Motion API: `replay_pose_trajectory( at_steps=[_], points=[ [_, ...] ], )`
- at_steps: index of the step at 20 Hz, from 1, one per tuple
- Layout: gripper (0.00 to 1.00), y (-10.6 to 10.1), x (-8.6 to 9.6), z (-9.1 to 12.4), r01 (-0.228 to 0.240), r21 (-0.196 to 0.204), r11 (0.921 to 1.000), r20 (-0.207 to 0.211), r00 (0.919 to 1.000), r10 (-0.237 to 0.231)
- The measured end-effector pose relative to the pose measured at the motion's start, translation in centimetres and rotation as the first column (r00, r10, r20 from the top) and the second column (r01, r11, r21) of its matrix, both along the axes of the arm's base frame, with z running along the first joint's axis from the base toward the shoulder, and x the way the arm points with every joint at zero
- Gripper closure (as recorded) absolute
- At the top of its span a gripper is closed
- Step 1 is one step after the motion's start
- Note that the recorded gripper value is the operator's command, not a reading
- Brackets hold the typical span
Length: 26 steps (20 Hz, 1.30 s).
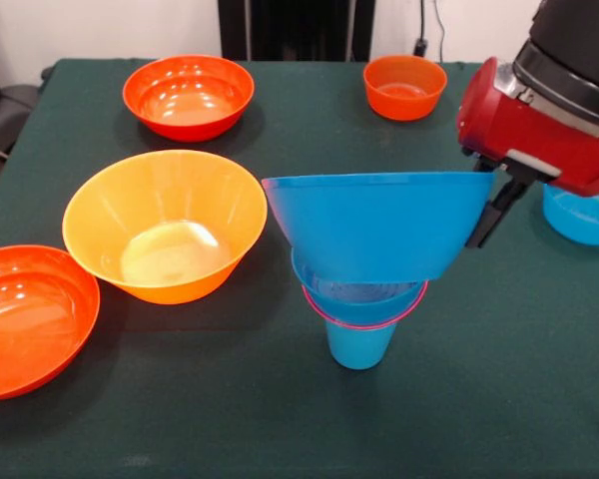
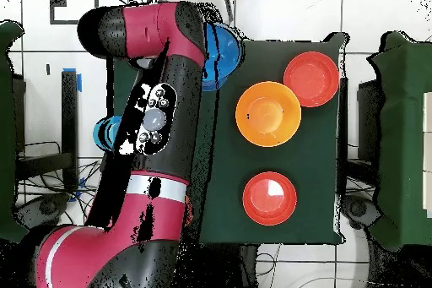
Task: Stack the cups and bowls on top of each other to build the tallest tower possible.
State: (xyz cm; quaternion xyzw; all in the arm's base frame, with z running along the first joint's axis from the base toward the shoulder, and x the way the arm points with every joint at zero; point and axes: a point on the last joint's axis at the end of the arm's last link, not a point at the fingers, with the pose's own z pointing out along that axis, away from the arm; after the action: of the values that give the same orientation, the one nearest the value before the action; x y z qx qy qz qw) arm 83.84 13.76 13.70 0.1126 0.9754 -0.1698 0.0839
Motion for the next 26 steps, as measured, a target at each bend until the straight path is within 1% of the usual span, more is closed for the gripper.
replay_pose_trajectory(
  at_steps=[2, 5, 8, 9, 12, 13, 16, 17, 18, 19, 20, 22, 24, 26],
  points=[
    [1.0, 0.2, 0.2, 0.4, 0.0, 0.003, 1.0, -0.003, 1.0, 0.0],
    [1.0, 0.4, 0.0, 0.9, 0.006, 0.003, 1.0, -0.019, 0.9998, -0.006],
    [1.0, 0.3, -0.4, 1.8, 0.024, -0.001, 0.9997, -0.052, 0.9983, -0.024],
    [1.0, 0.2, -0.7, 2.6, 0.037, -0.006, 0.9993, -0.078, 0.9963, -0.037],
    [1.0, 0.1, -1.1, 3.8, 0.057, -0.017, 0.9983, -0.121, 0.991, -0.058],
    [1.0, 0.1, -1.2, 4.6, 0.067, -0.025, 0.9974, -0.145, 0.9869, -0.07],
    [1.0, -0.1, -1.1, 6.5, 0.09, -0.044, 0.9949, -0.197, 0.9755, -0.098],
    [1.0, -0.1, -1.0, 7.4, 0.102, -0.053, 0.9934, -0.22, 0.9692, -0.111],
    [1.0, -0.2, -0.9, 8.1, 0.109, -0.057, 0.9924, -0.232, 0.9655, -0.119],
    [1.0, -0.2, -0.7, 9.0, 0.12, -0.061, 0.9909, -0.251, 0.9591, -0.132],
    [1.0, -0.3, -0.3, 10.2, 0.133, -0.059, 0.9893, -0.27, 0.9521, -0.144],
    [1.0, -0.3, 0.0, 11.2, 0.144, -0.053, 0.9882, -0.282, 0.9473, -0.153],
    [1.0, -0.3, 0.6, 12.5, 0.157, -0.036, 0.9869, -0.299, 0.9408, -0.161],
    [1.0, -0.4, 1.3, 13.6, 0.166, -0.01, 0.9861, -0.305, 0.9386, -0.161]
  ],
)
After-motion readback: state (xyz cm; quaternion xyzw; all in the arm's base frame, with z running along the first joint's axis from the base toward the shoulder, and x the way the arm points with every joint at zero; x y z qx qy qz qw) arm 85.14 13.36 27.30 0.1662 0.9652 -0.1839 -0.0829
